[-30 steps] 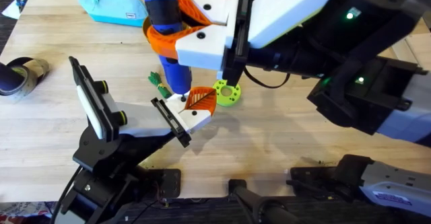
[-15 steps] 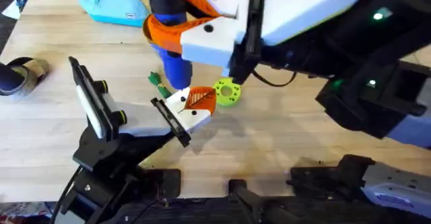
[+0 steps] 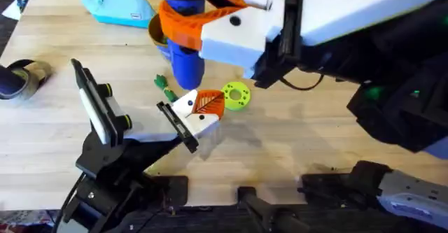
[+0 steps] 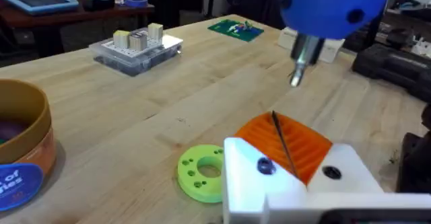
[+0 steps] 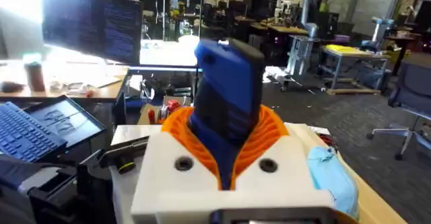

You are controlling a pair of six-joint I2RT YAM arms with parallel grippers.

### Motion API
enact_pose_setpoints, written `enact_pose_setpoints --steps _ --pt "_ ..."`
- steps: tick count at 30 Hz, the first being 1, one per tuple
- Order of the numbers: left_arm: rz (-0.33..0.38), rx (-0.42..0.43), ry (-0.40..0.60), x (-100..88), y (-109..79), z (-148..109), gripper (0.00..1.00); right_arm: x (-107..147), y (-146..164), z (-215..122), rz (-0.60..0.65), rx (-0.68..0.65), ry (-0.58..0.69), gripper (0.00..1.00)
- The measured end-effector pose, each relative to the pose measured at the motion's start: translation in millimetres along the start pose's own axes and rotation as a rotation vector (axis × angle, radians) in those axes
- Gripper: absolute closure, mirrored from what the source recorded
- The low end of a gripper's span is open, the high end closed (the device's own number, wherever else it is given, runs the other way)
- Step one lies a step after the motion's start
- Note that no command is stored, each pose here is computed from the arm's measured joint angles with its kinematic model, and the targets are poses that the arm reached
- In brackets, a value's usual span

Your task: Pick up the gripper from the table and insert it into the empty holder that is missing its gripper. Then pick up a screw, insert it into the mounting hole, and use the screwdriver to tighten it. Finally, clean up the table by picking up the vegetable and placing it into the bucket.

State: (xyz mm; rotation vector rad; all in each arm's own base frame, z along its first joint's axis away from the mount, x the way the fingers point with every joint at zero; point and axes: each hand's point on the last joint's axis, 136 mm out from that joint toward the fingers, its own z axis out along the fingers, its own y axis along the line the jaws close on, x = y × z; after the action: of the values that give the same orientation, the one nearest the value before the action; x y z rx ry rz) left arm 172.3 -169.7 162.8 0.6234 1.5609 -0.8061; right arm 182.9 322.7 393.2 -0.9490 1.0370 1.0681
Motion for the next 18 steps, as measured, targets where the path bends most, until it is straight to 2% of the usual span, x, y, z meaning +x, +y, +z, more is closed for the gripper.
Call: enact_pose_setpoints --steps 18 --pt "0.0 0.0 0.0 0.0 0.0 0.0 0.986 2.9 -0.2 0.2 0.006 0.0 0.009 0.95"
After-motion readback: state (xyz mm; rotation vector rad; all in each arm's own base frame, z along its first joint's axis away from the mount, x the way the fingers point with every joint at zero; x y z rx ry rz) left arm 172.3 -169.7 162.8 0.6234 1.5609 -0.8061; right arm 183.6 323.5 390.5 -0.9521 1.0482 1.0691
